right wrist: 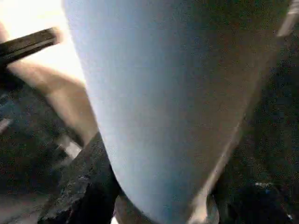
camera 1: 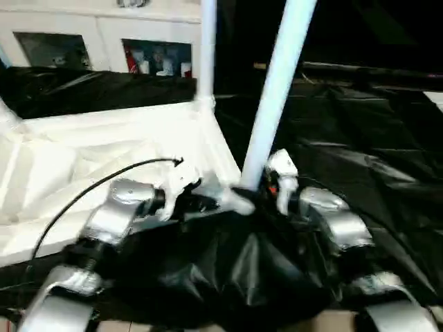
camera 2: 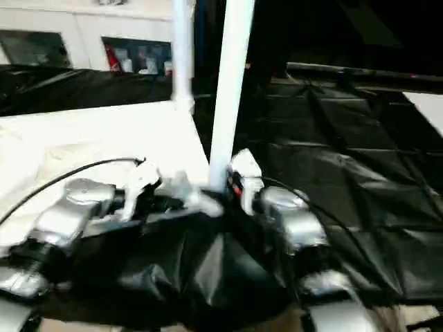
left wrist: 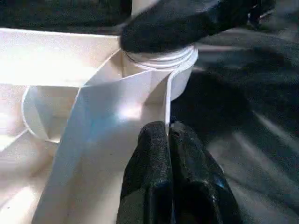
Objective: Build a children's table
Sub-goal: Rotate leg to tighten
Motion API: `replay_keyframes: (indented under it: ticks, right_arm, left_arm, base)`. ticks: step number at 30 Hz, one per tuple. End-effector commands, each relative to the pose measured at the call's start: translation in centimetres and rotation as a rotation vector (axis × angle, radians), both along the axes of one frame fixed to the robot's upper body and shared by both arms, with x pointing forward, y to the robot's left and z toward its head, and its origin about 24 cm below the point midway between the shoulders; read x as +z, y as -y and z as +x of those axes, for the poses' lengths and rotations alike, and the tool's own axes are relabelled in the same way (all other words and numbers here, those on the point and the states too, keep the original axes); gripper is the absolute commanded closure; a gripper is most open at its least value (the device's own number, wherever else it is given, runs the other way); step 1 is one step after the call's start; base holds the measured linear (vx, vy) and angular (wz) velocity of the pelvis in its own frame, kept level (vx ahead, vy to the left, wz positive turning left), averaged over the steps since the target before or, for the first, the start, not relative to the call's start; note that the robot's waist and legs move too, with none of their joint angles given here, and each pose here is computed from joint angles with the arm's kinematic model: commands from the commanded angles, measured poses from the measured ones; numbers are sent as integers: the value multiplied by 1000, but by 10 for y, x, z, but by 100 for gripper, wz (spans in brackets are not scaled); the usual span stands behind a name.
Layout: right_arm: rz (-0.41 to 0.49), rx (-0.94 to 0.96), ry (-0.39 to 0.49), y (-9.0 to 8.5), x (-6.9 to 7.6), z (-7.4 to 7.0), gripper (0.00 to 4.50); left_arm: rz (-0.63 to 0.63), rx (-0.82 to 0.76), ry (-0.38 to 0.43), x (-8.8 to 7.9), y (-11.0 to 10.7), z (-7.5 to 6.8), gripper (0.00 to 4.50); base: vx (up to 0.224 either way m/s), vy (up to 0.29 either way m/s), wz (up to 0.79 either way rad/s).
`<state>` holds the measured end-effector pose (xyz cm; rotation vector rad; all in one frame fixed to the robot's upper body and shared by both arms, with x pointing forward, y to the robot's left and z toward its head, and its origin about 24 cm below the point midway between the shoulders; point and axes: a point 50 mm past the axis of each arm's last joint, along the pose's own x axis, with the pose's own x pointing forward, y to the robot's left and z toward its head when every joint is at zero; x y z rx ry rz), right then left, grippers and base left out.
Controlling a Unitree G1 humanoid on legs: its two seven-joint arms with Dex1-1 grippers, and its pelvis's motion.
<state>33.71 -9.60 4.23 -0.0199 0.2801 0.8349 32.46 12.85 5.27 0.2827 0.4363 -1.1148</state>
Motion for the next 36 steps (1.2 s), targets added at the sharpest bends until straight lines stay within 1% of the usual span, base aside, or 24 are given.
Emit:
replay_keyframes:
  ticks: [1,2,5,6,9,10,11,12,14,15,16,18,19,20,21,22,23,27,28,31,33,34,36]
  right_arm:
    - [4,12,-125,-31,-21,-10,226]
    - [30,-51,-151,-42,-21,-7,235]
    - [49,-112,-181,-54,-22,-5,242]
    - [35,-123,-168,-58,-22,-5,242]
    - [62,-57,-129,-64,-19,-7,242]
    - [62,-57,-129,-64,-19,-7,213]
    - [82,-57,-135,-64,-18,-7,181]
    - [98,-40,-133,-62,-16,-7,181]
    - [88,-9,-110,-58,-14,-8,179]
    - [77,10,-93,-55,-14,-8,158]
    - [65,42,-62,-40,-12,-10,158]
    - [59,70,-40,-28,-10,-12,158]
    - [34,92,-17,-10,-9,-15,158]
    - [28,98,-13,1,-9,-16,158]
    - [24,101,-11,8,-8,-18,158]
    - [13,102,-11,27,-7,-20,158]
    - [13,102,-11,27,-7,-20,158]
    - [-8,132,-10,57,0,-27,158]
    - [-5,161,-10,67,6,-32,158]
    - [-1,196,-14,75,12,-38,158]
    - [2,204,-17,76,13,-39,158]
    - [20,230,-21,73,16,-42,158]
    - [24,239,-15,70,17,-42,158]
  left_arm:
    - [-30,69,91,17,19,15,450]
    - [-35,120,100,19,23,21,450]
    - [-46,176,114,23,29,27,450]
    - [-52,166,127,25,34,28,450]
    - [-61,135,144,27,38,28,450]
    - [-61,135,144,27,38,28,450]
    - [-62,132,146,27,38,28,450]
    - [-60,115,149,26,38,27,450]
    - [-56,98,146,24,38,26,450]
    - [-53,88,143,23,37,25,450]
    - [-43,73,144,21,36,23,450]
    - [-35,66,145,20,34,23,450]
    - [-30,48,148,20,34,22,450]
    - [-30,45,147,19,33,21,450]
    - [-30,44,146,19,33,21,450]
    - [-29,37,145,19,33,21,450]
    - [-29,37,145,19,33,21,450]
    - [-29,24,149,18,33,20,450]
    - [-28,5,155,17,33,18,450]
    - [-38,-26,163,17,34,16,450]
    - [-40,-36,171,18,35,15,450]
    - [-80,-37,183,21,38,13,450]
    - [-96,-30,183,22,38,13,450]
  base:
    - [0,0,0]
    - [0,0,0]
    - [0,0,0]
    - [0,0,0]
    - [0,0,0]
    - [0,0,0]
    - [0,0,0]
    - [0,0,0]
    - [0,0,0]
    - [0,0,0]
    - [0,0,0]
    - [0,0,0]
    - [0,0,0]
    - [0,0,0]
    - [0,0,0]
    - [0,0,0]
    - [0,0,0]
    - [0,0,0]
    - [0,0,0]
    - [0,0,0]
    - [0,0,0]
    - [0,0,0]
    - [0,0,0]
